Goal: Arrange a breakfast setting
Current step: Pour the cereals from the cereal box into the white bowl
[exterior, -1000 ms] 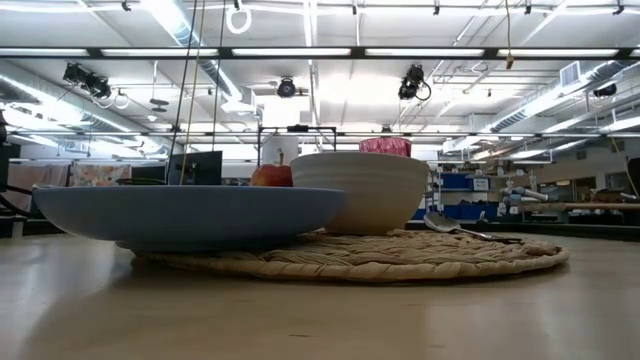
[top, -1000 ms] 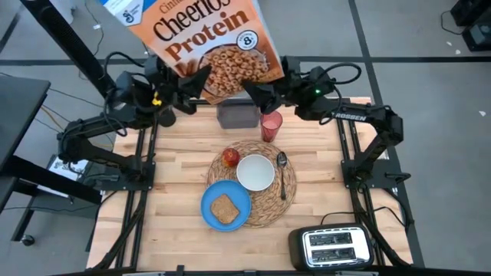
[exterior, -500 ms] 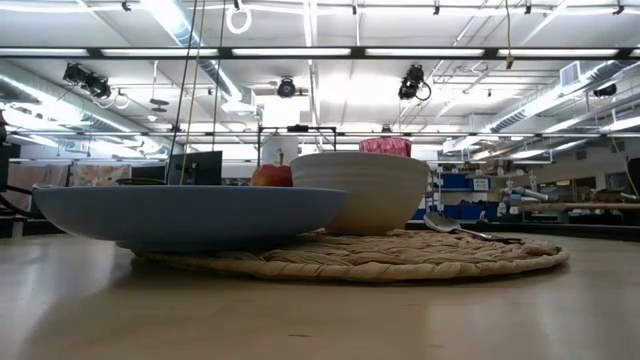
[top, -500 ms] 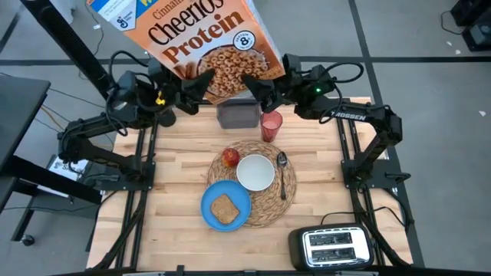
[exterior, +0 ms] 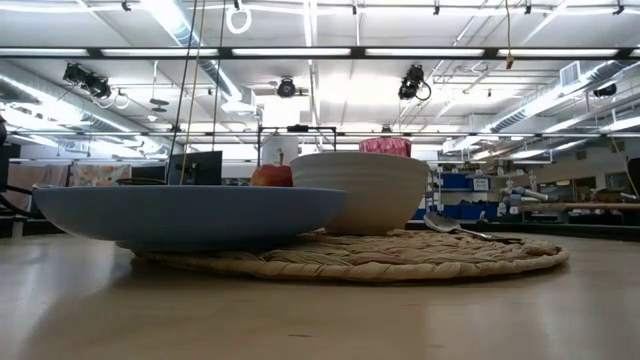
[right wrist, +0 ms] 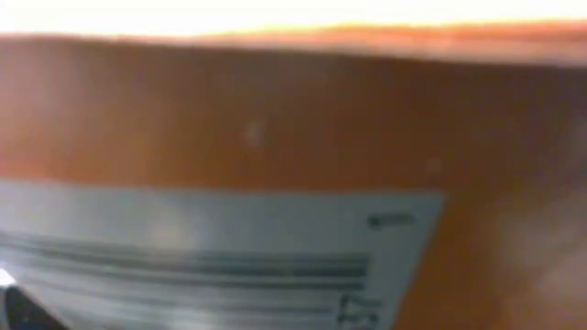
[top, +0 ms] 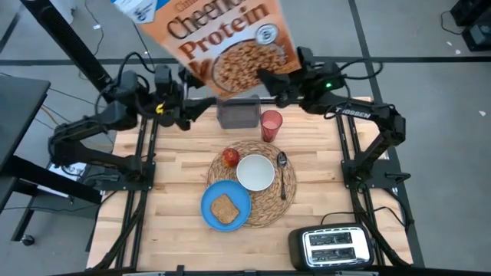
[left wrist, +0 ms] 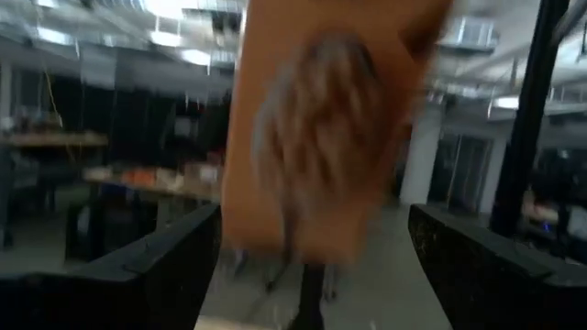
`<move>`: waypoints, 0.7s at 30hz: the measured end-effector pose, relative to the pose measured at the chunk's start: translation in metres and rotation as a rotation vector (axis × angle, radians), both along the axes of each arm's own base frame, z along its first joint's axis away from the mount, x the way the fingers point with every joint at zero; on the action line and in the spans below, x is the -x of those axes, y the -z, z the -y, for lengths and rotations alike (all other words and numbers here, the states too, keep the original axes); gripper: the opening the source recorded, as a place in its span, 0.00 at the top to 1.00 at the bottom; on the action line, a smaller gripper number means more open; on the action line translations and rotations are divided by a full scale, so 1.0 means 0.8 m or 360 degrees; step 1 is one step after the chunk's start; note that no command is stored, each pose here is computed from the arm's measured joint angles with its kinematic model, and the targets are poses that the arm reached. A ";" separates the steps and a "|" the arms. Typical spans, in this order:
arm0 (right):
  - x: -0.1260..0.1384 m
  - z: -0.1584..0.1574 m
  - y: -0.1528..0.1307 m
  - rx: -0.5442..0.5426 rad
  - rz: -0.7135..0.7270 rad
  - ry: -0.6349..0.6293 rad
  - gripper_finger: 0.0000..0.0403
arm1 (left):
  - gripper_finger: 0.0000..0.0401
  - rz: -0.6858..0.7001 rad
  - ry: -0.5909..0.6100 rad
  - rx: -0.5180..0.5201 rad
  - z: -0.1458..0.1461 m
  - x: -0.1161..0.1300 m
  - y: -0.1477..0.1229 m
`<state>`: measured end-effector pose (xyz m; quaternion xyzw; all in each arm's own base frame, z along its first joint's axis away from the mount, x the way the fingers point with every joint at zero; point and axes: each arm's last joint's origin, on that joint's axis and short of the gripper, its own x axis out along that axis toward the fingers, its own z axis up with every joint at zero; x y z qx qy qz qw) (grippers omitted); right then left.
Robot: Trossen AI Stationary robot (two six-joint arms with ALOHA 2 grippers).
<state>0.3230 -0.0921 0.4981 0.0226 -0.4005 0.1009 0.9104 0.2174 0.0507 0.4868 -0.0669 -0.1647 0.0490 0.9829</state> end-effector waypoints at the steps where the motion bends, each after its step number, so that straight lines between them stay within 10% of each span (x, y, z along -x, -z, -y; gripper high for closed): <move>1: 0.006 0.002 -0.002 0.0009 0.0009 -0.0009 0.30 | 0.12 -0.0046 0.0004 0.0015 0.002 0.006 0.001; 10: 0.097 0.013 0.003 0.0024 -0.0178 0.0056 0.30 | 0.12 -0.0262 0.0123 0.0273 0.026 0.065 0.005; 21: 0.207 -0.017 0.060 0.0000 -0.0636 0.0111 0.30 | 0.12 0.0036 0.0184 0.0302 0.032 0.094 -0.021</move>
